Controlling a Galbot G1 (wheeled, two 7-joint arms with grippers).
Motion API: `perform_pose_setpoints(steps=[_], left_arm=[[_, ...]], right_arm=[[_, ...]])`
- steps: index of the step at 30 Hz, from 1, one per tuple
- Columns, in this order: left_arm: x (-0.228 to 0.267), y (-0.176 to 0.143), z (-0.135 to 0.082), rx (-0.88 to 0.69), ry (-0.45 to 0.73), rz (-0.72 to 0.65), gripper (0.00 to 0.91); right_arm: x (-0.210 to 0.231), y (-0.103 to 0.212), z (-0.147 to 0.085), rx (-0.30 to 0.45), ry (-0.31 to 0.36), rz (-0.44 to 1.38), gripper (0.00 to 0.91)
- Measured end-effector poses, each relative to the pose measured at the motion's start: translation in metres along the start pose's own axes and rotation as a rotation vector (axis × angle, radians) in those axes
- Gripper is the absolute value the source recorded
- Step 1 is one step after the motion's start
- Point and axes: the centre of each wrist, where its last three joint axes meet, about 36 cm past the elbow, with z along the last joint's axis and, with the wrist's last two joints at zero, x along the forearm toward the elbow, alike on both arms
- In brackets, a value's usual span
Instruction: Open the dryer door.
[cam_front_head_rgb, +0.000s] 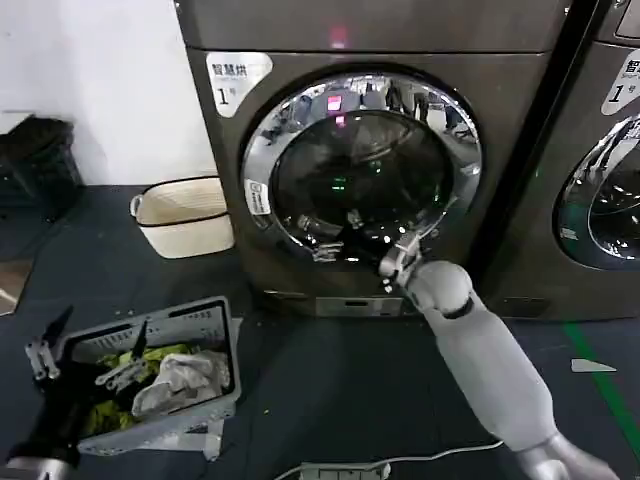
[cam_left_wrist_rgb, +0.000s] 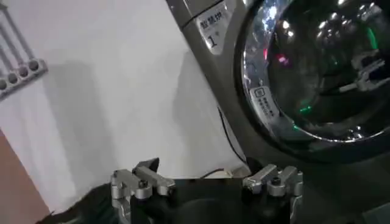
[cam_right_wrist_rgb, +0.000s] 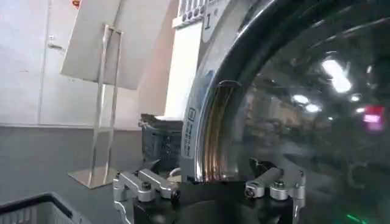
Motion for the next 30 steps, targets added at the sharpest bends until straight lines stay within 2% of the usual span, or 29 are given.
perform_pose_setpoints(steps=[20,30], left_arm=[[0.000,0.000,0.000,-0.020,0.012,0.003,0.907],[0.000,-0.001,0.000,-0.017,0.007,0.006,0.907]], right_arm=[[-0.056,-0.011,0.007,-0.027,0.026,-0.024,0.907],[-0.079,-0.004,0.010,-0.035,0.036,-0.050,0.907]])
